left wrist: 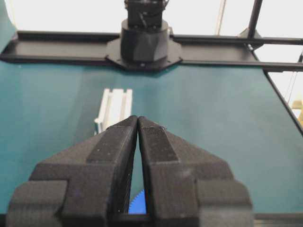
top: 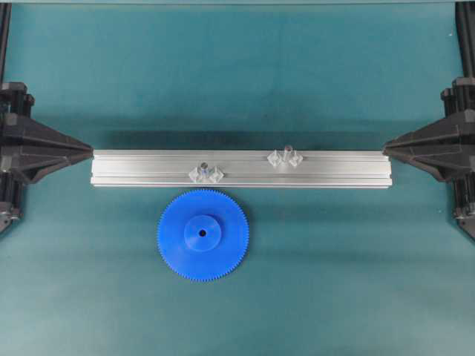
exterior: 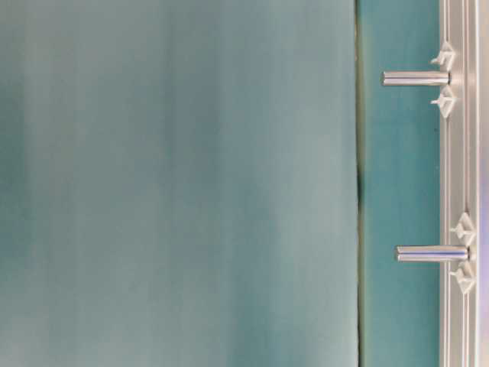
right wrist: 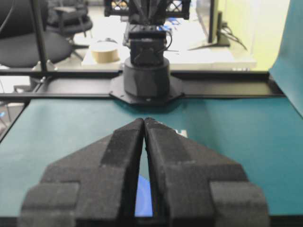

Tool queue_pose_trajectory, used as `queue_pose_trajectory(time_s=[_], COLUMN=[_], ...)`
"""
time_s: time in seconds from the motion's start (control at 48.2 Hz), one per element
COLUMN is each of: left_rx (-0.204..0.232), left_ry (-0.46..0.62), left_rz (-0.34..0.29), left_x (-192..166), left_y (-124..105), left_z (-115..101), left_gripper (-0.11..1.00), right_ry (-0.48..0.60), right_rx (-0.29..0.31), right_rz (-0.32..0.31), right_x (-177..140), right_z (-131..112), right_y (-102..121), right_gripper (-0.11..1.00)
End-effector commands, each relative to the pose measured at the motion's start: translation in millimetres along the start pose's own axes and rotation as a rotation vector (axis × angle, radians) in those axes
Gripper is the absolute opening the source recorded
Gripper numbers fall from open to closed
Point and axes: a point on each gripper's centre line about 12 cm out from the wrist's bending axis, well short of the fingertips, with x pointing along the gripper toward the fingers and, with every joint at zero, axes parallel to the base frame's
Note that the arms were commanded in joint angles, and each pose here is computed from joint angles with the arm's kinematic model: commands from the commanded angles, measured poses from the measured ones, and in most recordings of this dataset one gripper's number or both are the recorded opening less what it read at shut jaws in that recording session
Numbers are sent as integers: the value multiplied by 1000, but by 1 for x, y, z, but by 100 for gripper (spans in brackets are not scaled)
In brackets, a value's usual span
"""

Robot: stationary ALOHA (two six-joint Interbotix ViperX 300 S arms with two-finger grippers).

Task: Insert the large gear onto the shaft.
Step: 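Move the left gripper over the large blue gear's hub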

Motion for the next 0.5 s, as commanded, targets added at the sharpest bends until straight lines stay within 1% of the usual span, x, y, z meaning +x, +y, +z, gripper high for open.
queue_pose_trajectory(time_s=[0.0,0.041,0.083,0.104,0.249,0.332,0.477], left_rx=[-18,-27,-33,-35,-29,-27,-22], left_ry=[-7,11,39,54,157,216,321], left_rz=[-48,-50,-49,-50,-62,-65,-71], left_x=[8,12,17,20,42,55,82], left_y=[-10,-10,-10,-11,-15,-17,-21], left_z=[14,15,16,16,18,16,1], left_gripper=[11,9,2,0,-1,-1,-1], right_ry=[-9,9,37,54,152,193,237], right_rx=[0,4,7,7,11,11,12], right_rz=[-5,-8,-9,-10,-15,-20,-35], right_x=[3,3,2,2,1,1,-1], right_z=[5,3,0,-1,-4,-4,-9], right_y=[-1,-1,-1,-2,-3,-3,-6], right_gripper=[16,18,27,29,20,20,21])
